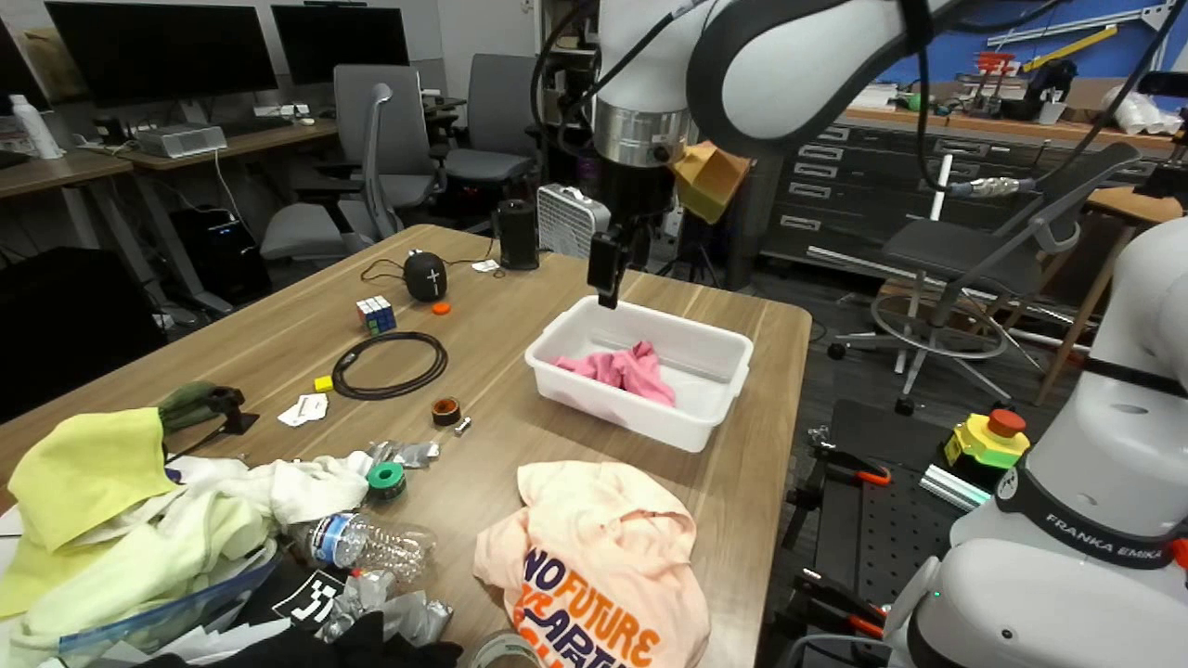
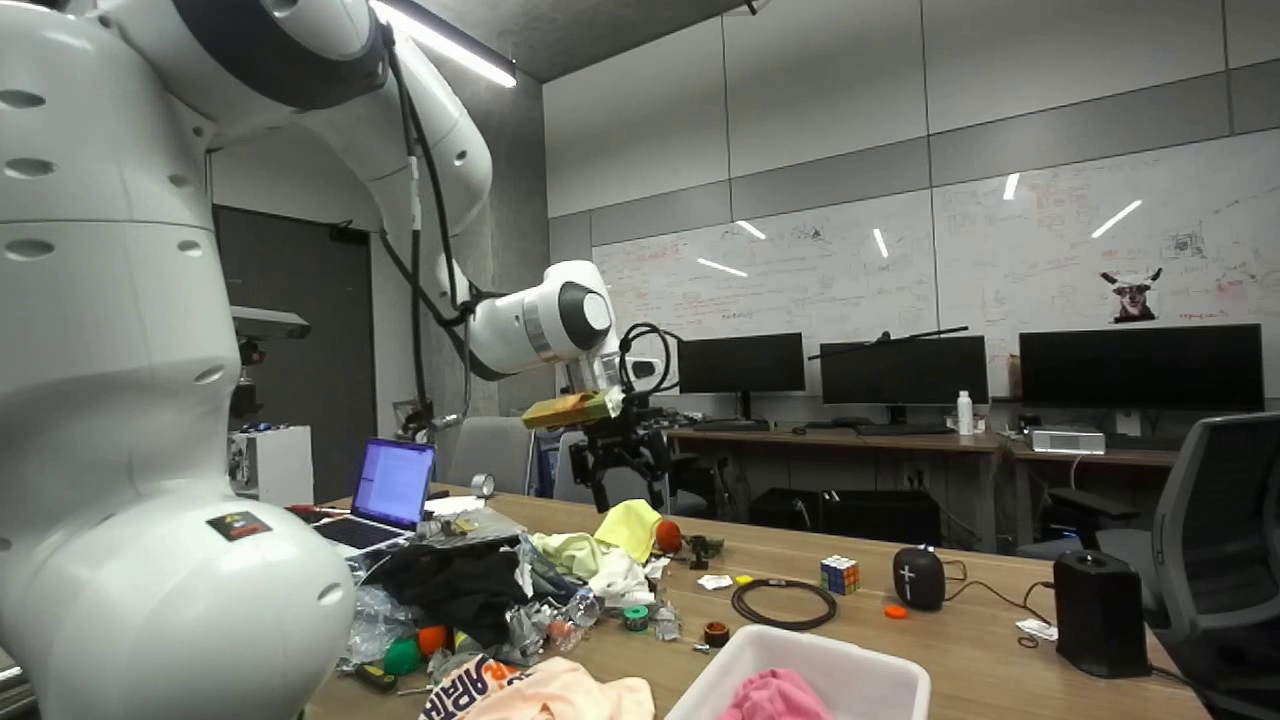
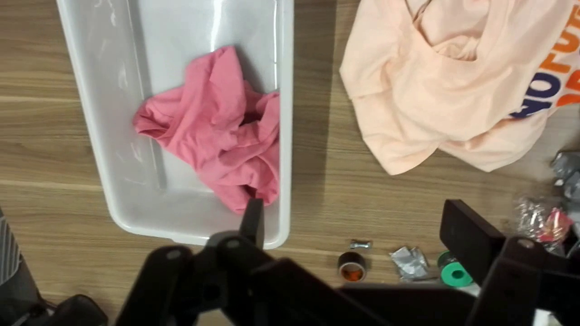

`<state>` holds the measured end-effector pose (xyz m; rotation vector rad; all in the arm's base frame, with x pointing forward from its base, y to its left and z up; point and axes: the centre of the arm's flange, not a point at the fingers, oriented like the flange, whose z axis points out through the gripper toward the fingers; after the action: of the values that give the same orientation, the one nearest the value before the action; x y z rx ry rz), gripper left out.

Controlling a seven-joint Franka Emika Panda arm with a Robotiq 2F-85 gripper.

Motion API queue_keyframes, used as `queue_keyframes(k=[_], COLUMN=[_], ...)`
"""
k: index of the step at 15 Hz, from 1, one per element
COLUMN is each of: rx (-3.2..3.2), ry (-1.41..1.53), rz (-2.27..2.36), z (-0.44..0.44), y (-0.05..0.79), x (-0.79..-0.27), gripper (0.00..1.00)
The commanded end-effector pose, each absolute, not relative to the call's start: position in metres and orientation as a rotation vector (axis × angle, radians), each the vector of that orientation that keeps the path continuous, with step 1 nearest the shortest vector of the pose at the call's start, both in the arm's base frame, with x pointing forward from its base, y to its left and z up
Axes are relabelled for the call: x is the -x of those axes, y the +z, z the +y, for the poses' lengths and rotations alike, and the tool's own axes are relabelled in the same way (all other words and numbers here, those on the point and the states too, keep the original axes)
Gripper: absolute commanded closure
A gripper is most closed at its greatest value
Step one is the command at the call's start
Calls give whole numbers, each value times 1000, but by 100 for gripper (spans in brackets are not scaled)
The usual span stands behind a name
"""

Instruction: Remove the clothes from the storage box and put them on the table

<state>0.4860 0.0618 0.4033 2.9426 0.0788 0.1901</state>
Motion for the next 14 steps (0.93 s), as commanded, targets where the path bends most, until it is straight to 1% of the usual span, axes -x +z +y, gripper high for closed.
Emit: queue_keyframes(k=[1,7,11,14], rx=[-2975,-3047,-3102,-3129], ry=[238,209,167,104], rz=[-74,-311,-376,-396], z=[11,-72,-103,-115], y=[424,411,377,349], x=[-508,-526,-532,-549], gripper=[0,0,0,0])
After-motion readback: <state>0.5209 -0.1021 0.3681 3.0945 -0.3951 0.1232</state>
